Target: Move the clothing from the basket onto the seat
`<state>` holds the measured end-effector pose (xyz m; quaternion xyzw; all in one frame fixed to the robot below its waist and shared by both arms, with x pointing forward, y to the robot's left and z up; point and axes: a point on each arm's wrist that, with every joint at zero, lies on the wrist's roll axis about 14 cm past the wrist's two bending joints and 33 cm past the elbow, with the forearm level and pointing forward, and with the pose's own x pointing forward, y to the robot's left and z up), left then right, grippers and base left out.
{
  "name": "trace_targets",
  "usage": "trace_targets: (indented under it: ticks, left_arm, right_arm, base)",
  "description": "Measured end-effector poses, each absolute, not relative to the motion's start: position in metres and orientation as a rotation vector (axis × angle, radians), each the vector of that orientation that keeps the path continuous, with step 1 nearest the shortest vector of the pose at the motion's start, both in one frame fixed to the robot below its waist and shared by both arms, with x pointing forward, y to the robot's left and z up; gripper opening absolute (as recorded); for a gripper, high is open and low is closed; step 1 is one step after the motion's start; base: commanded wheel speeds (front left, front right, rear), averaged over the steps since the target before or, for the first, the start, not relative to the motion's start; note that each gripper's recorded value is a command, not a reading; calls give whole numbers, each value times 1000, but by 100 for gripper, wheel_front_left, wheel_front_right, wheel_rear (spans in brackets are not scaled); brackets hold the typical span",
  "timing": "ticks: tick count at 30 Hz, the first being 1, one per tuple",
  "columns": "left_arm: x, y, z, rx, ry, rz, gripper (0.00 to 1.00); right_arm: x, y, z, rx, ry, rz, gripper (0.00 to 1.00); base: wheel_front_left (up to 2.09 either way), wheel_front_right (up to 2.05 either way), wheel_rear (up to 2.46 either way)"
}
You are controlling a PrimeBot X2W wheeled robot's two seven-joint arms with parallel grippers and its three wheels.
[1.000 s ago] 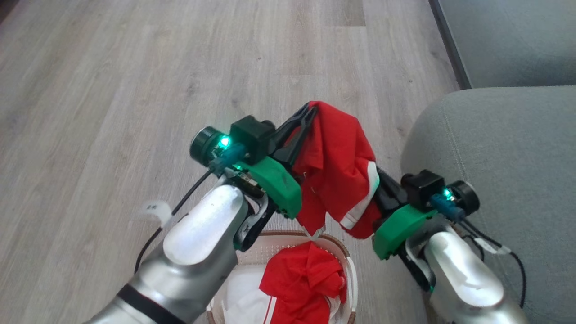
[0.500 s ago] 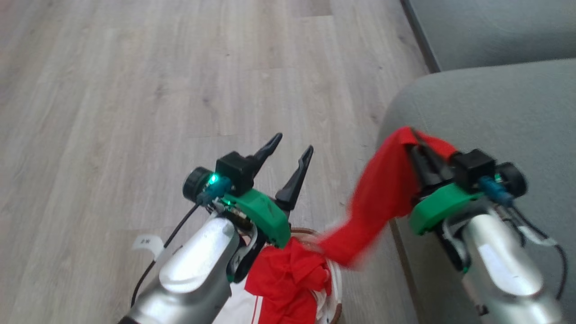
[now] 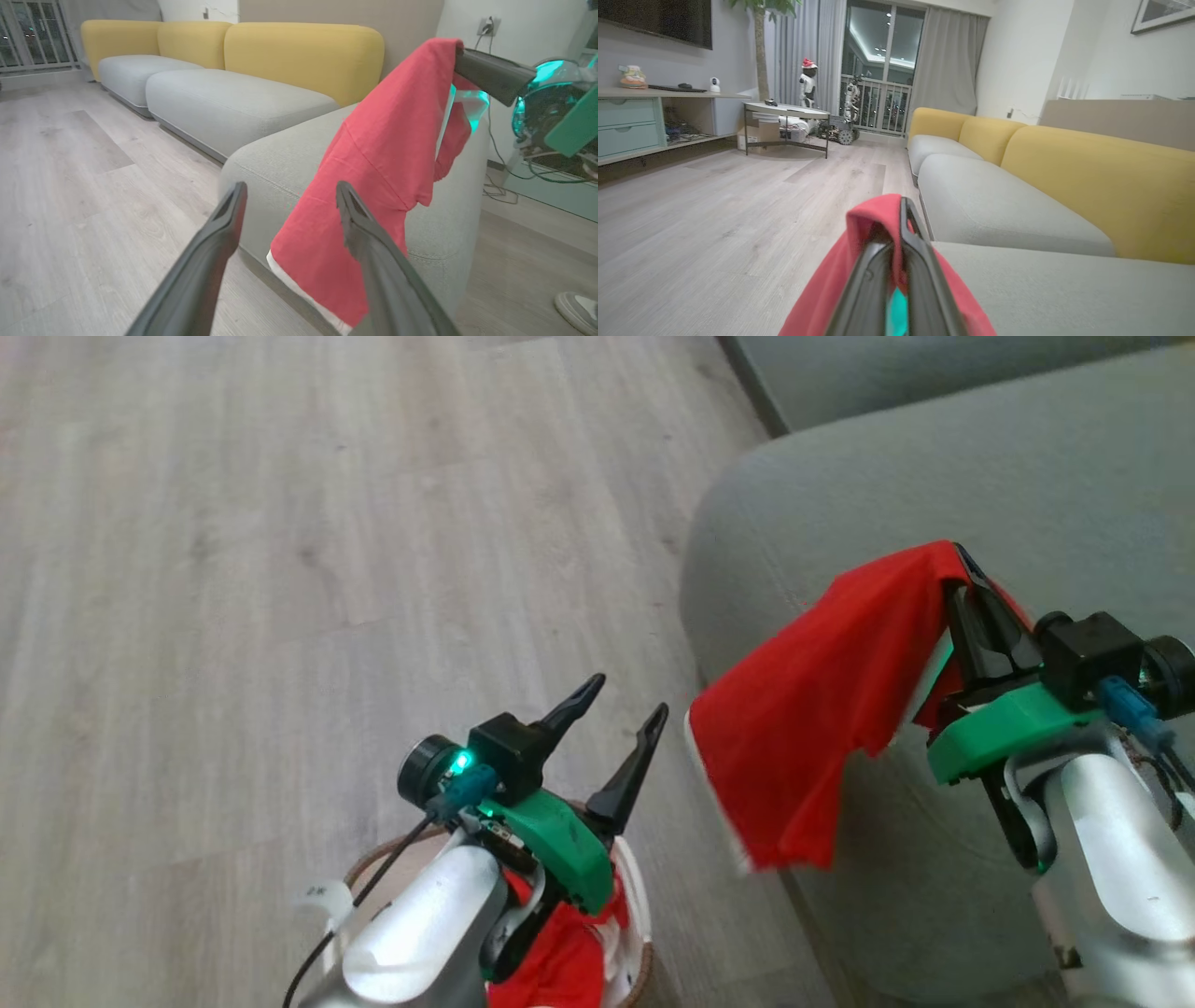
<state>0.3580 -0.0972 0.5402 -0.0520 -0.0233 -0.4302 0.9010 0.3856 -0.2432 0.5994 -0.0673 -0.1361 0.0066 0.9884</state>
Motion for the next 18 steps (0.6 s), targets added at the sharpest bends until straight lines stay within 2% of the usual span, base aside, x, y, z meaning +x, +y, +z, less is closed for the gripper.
trace_targets:
  ticks: [10,18]
  left_arm:
    - [342,-139,532,-120,-35,-1032,100]
    - [351,-144,524,-146,-25,-1043,100]
  right_arm:
    - [363,-280,595,-187,-239,-74,0]
    - [388,-281,595,-211,-194,-43,0]
  base:
    - [0,0,0]
    - [0,0,0]
